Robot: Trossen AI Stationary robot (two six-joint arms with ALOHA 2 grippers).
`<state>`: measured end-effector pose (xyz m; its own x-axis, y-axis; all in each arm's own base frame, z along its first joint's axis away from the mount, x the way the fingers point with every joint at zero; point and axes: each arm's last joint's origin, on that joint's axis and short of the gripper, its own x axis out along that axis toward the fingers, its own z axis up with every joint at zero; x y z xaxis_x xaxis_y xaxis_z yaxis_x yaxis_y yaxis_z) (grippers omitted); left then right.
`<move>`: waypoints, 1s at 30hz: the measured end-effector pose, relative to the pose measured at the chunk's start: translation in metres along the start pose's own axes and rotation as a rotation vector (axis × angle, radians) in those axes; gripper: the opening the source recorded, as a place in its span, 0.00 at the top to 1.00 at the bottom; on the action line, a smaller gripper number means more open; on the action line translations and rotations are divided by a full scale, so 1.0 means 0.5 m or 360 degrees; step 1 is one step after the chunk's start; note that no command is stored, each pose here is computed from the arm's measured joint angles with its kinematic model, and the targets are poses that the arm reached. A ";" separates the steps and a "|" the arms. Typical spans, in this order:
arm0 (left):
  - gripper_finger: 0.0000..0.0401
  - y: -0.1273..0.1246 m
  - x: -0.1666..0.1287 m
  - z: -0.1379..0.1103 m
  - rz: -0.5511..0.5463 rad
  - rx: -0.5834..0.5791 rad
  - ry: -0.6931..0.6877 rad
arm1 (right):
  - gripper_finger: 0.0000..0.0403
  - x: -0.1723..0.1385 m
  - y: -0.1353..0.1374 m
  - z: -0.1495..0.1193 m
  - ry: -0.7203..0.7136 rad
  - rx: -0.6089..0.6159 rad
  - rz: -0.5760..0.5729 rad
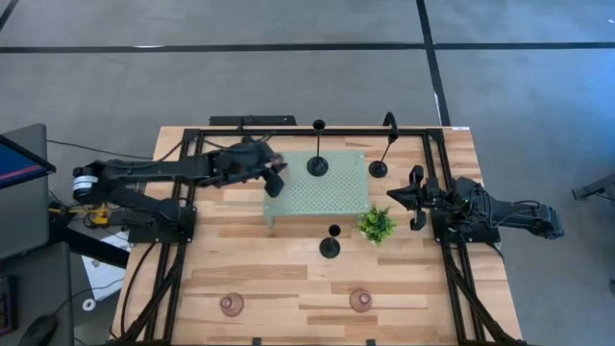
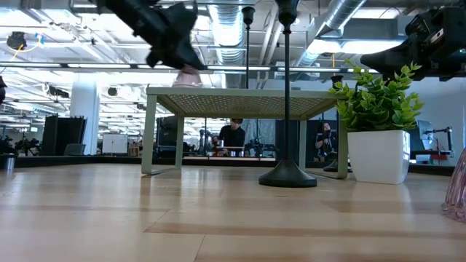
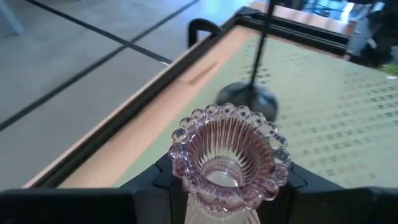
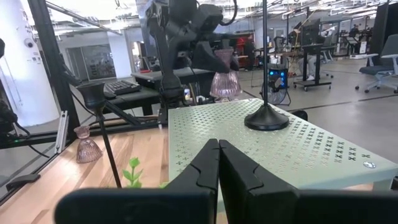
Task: Pick & Place candle stick holders
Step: Put the top pink candle holder on the shelf
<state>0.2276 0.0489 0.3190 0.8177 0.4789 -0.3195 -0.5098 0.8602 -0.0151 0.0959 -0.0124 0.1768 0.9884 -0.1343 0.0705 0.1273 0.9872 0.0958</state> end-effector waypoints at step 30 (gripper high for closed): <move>0.67 -0.144 0.128 0.027 -0.0532 0.0017 -0.0092 | 1.00 0.000 0.000 -0.001 0.0011 0.0004 -0.0001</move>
<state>0.3205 0.0199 0.3123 0.9531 0.1790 -0.2441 -0.2083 0.9730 -0.0999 0.0959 -0.0124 0.1761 0.9889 -0.1344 0.0638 0.1278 0.9869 0.0980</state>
